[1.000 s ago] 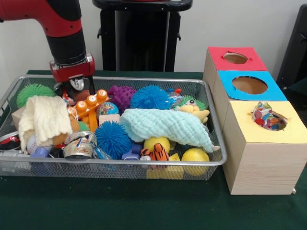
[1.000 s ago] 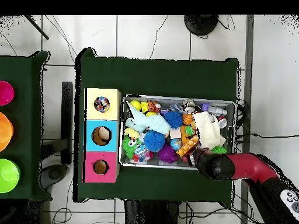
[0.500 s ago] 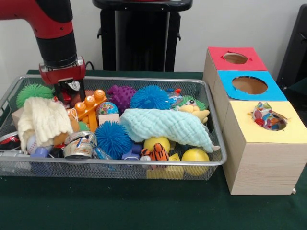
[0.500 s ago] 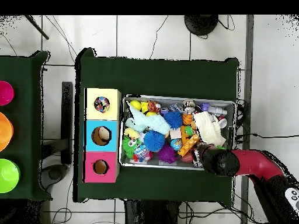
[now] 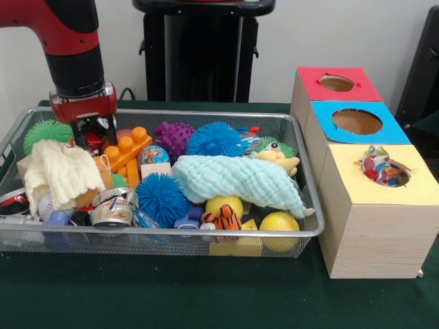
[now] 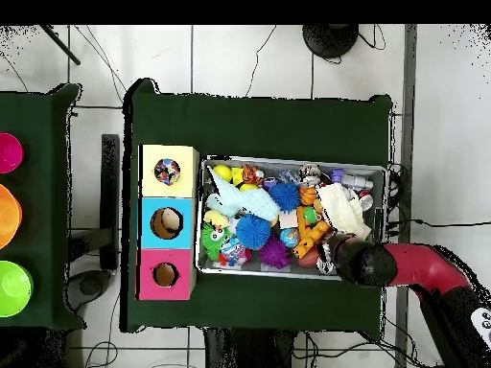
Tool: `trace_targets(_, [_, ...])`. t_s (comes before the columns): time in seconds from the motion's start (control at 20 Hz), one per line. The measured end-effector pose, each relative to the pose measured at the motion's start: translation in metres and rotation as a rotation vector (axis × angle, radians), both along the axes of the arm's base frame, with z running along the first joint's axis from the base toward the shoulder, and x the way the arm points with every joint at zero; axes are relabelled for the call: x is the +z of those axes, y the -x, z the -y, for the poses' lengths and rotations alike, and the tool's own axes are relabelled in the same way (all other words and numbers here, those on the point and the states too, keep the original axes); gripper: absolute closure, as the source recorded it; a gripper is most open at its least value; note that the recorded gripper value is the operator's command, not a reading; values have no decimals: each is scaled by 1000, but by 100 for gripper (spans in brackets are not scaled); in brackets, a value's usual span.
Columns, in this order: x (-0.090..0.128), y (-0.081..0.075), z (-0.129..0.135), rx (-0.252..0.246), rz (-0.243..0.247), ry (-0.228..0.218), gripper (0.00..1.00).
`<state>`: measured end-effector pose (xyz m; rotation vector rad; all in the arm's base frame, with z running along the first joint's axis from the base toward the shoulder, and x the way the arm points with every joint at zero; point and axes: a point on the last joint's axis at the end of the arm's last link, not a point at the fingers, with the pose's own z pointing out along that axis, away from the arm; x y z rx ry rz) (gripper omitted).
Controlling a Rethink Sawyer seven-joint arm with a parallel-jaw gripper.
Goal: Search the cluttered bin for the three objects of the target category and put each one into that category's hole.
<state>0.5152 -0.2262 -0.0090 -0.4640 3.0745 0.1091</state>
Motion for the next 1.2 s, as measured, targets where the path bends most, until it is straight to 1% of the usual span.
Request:
trace_targets(0.4, [16, -7, 11, -5, 19, 31, 0])
trace_targets(0.45, [23, -10, 15, -9, 28, 44, 0])
trace_targets(0.7, [38, -17, 25, -15, 46, 74, 0])
trace_targets(0.75, [46, -21, 30, -18, 56, 89, 0])
trace_targets(0.95, [55, -24, 36, -20, 69, 108, 0])
trace_targets(1.2, [58, -25, 37, -20, 71, 113, 0])
